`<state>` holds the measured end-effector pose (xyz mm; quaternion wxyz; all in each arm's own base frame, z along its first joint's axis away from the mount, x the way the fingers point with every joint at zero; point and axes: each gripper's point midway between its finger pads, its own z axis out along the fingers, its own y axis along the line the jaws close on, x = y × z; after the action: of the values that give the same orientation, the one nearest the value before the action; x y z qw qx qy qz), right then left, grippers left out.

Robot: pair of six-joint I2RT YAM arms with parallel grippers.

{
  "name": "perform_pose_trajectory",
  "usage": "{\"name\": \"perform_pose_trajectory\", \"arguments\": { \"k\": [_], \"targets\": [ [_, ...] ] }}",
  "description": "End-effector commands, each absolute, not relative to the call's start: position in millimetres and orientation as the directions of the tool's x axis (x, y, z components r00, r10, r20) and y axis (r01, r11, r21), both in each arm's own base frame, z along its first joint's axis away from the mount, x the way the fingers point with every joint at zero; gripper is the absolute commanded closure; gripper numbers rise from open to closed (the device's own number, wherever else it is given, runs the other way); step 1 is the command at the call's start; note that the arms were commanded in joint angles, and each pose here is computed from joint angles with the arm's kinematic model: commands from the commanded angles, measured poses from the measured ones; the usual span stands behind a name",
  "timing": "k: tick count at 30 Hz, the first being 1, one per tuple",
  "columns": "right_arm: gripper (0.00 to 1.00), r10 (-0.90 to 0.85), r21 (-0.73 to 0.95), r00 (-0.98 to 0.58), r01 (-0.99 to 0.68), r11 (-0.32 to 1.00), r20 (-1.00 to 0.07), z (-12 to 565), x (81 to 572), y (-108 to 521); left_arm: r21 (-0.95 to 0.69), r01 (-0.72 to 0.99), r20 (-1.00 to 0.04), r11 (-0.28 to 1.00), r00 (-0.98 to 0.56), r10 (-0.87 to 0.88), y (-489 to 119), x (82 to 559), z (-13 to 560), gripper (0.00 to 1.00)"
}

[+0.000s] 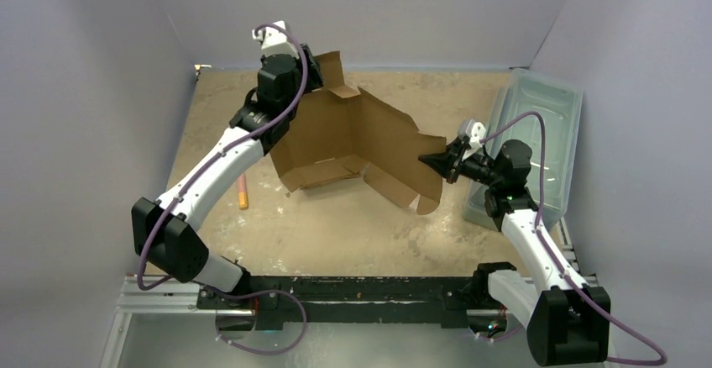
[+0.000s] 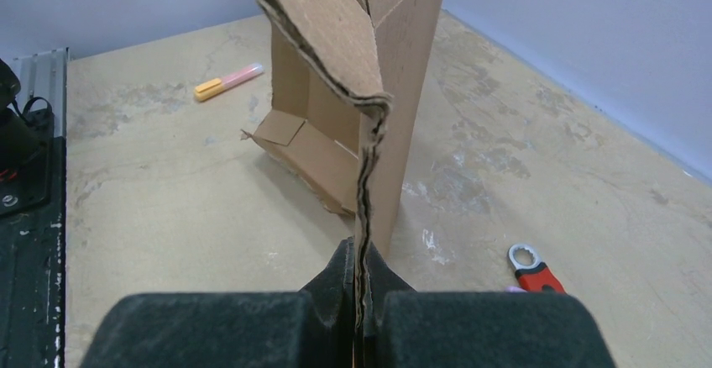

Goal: Fold the paper box

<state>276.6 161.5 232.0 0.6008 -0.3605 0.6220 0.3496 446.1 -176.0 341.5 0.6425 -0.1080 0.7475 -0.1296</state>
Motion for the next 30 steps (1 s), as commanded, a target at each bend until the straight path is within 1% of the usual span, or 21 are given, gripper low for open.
{"name": "perform_pose_trajectory", "arguments": {
  "k": [1, 2, 5, 8, 10, 13, 15, 17, 19, 20, 22, 26, 30],
  "targets": [
    [1.0, -0.034, -0.092, 0.086, -0.879, 0.468, -0.996, 257, 275, 164, -0.417, 0.029, -0.905, 0.908, -0.1, -0.413, -172, 450, 377, 0.43],
    [1.0, -0.034, -0.092, 0.086, -0.879, 0.468, -0.996, 257, 275, 164, -0.413, 0.002, -0.906, 0.911, -0.103, -0.411, -169, 452, 376, 0.42],
    [1.0, -0.035, -0.09, 0.084, -0.879, 0.469, -0.996, 257, 275, 164, -0.404, -0.153, -0.899, 0.902, -0.118, -0.422, -148, 459, 365, 0.39],
    [1.0, -0.035, -0.091, 0.085, -0.879, 0.469, -0.996, 257, 275, 164, -0.413, -0.192, -0.889, 0.89, -0.127, -0.44, -143, 464, 362, 0.39],
    [1.0, -0.035, -0.088, 0.081, -0.879, 0.468, -0.996, 256, 275, 165, -0.427, -0.186, -0.886, 0.885, -0.112, -0.45, -143, 464, 366, 0.41],
    [1.0, -0.036, -0.089, 0.082, -0.878, 0.47, -0.996, 257, 276, 164, -0.42, -0.156, -0.891, 0.894, -0.114, -0.439, -148, 466, 371, 0.52],
    [1.0, -0.036, -0.089, 0.082, -0.878, 0.471, -0.996, 257, 276, 164, -0.398, -0.072, -0.903, 0.915, -0.146, -0.405, -162, 466, 376, 0.58],
    [1.0, -0.037, -0.088, 0.08, -0.877, 0.471, -0.996, 256, 276, 164, -0.36, 0.13, -0.921, 0.924, -0.204, -0.331, -193, 459, 380, 0.59],
    [1.0, -0.037, -0.087, 0.079, -0.878, 0.47, -0.996, 256, 276, 164, -0.348, 0.314, -0.932, 0.883, -0.218, -0.29, -221, 449, 386, 0.59],
    [1.0, -0.038, -0.088, 0.08, -0.878, 0.47, -0.996, 256, 276, 164, -0.339, 0.371, -0.936, 0.865, -0.223, -0.271, -229, 444, 387, 0.59],
    [1.0, -0.038, -0.085, 0.077, -0.879, 0.468, -0.996, 255, 276, 164, -0.336, 0.427, -0.936, 0.84, -0.254, -0.245, -241, 439, 381, 0.63],
    [1.0, -0.038, -0.086, 0.078, -0.879, 0.468, -0.996, 255, 275, 165, -0.346, 0.446, -0.925, 0.826, -0.312, -0.218, -251, 442, 359, 0.72],
    [1.0, -0.039, -0.089, 0.08, -0.877, 0.473, -0.996, 256, 276, 164, -0.376, 0.467, -0.911, 0.8, -0.346, -0.226, -262, 444, 347, 0.83]
  ]
}}
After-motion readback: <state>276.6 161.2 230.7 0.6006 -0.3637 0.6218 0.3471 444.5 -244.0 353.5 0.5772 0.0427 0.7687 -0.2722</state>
